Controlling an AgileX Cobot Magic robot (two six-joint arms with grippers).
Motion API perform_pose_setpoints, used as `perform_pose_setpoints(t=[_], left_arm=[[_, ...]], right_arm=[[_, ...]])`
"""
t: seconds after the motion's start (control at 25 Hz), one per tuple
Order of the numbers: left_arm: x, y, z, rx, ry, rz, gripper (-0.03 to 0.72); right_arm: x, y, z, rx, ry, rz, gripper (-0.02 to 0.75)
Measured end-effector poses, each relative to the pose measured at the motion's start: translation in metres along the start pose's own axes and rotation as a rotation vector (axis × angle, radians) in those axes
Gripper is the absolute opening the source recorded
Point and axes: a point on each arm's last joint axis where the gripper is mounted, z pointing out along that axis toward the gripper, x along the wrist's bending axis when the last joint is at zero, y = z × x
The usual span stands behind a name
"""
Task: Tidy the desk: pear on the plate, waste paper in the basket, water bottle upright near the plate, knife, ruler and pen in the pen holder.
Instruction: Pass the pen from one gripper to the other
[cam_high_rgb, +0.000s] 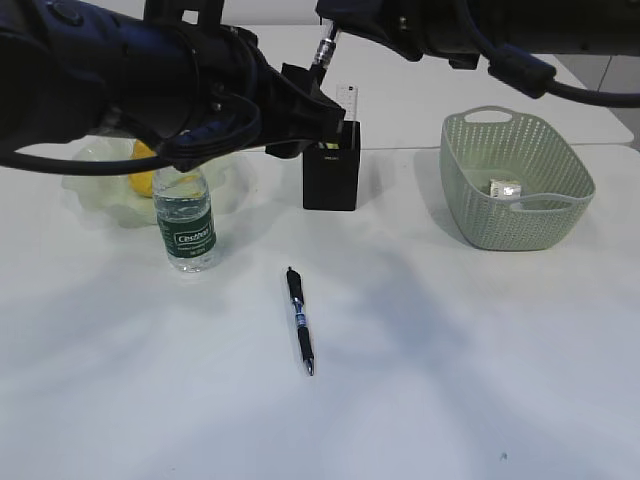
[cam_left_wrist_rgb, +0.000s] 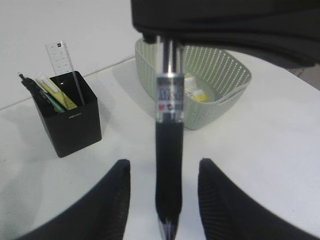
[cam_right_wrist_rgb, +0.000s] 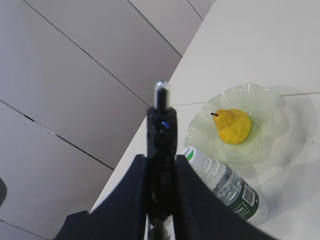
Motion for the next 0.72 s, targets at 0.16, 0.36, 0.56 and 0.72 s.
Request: perform_pose_setpoints(t=[0.16, 0.36, 0.56, 0.72], left_arm=[[0.000, 0.000, 0.000, 0.000, 0.000, 0.000, 0.359], [0.002, -0.001, -0.002, 0.020, 0.019, 0.002, 0.370], [0.008, 0.003, -0.018, 0.051, 0.086, 0.046, 0.371], [0.015, 0.007, -0.029, 0.068, 0.138, 0.073, 0.371]], right_arm=[[0.000, 0.000, 0.000, -0.001, 0.000, 0.003, 0.090], [-0.002, 0.001, 0.000, -0.009, -0.017, 0.003, 0.090], [-0.005, 0.002, 0.000, -0.025, -0.053, 0.003, 0.090], [-0.008, 0.004, 0.000, -0.041, -0.088, 0.005, 0.090]])
